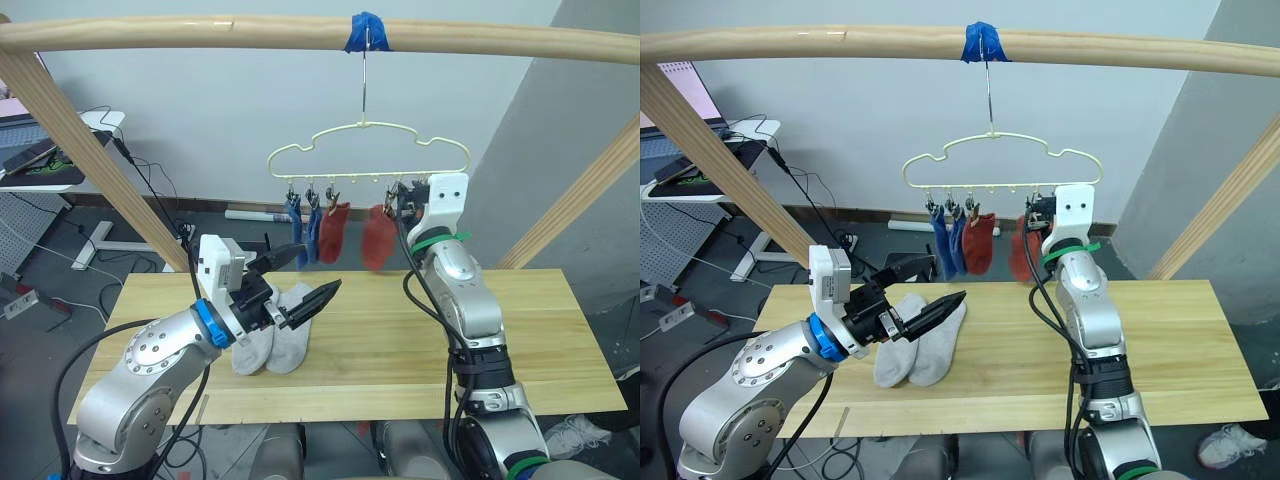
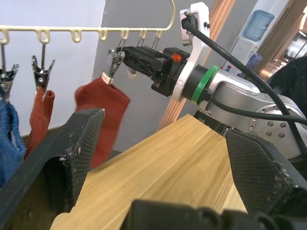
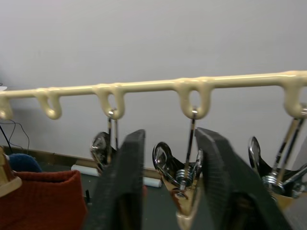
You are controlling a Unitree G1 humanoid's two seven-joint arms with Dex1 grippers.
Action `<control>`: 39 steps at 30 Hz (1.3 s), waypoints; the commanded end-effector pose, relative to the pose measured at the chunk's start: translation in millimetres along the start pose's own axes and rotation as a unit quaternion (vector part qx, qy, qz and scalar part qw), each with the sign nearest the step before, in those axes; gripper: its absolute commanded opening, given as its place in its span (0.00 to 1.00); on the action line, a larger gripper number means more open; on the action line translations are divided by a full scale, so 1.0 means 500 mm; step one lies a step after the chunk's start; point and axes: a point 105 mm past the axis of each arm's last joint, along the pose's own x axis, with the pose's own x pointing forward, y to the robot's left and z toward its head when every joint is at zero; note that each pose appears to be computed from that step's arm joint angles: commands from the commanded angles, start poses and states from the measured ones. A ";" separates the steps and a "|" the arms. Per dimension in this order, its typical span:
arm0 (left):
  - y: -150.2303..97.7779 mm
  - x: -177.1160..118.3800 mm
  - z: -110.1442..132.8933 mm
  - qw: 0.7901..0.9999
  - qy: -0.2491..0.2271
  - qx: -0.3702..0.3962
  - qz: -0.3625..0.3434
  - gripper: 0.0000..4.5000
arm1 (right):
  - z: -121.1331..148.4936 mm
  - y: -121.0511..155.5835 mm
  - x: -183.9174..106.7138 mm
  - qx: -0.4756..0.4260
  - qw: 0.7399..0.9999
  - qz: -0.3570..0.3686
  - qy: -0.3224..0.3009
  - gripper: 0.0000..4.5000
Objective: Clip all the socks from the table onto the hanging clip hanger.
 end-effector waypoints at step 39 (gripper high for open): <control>0.163 -0.120 -0.224 0.967 0.231 0.037 0.103 1.00 | 0.053 -0.008 -0.057 0.116 0.942 0.279 0.148 0.00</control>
